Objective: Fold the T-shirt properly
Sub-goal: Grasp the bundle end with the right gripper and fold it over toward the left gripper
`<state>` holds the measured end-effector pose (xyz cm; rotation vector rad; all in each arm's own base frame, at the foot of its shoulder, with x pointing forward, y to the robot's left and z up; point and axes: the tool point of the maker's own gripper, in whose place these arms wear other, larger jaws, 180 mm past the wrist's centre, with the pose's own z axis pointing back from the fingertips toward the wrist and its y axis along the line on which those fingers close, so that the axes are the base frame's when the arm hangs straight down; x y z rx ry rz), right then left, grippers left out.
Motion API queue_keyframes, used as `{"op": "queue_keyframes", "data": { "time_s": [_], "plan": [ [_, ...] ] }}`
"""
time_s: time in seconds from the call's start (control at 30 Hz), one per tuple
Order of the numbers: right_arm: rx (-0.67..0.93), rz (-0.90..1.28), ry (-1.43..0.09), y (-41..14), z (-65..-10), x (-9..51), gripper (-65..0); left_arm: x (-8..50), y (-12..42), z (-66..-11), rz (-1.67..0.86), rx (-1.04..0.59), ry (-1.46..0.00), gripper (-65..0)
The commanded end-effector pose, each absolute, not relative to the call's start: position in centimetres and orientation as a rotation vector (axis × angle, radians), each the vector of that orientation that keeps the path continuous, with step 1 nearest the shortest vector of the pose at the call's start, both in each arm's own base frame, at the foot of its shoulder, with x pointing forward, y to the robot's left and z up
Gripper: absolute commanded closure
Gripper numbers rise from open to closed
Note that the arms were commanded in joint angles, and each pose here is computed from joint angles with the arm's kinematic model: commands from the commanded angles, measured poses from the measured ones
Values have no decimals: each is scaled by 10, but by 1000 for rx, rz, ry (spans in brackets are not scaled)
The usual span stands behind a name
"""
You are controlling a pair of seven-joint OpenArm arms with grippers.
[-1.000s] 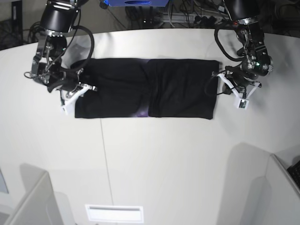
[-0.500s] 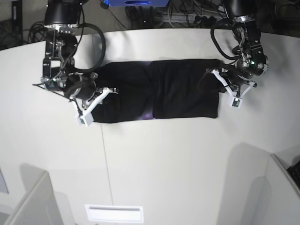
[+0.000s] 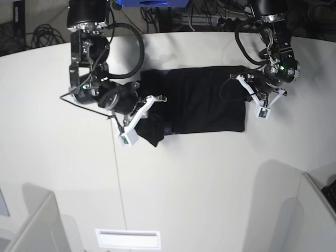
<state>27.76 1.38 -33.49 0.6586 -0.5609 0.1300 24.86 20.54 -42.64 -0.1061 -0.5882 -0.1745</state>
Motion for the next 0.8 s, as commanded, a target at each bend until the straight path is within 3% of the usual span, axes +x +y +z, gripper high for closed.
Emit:
{"op": "queue_keyframes", "data": {
  "time_s": [0.0, 0.77],
  "plan": [
    [710, 143, -637, 27, -313, 288, 0, 249, 211, -423, -178, -86, -580, 0],
    [807, 255, -683, 77, -283, 277, 0, 247, 214, -416, -195, -61, -561, 0]
  ]
}}
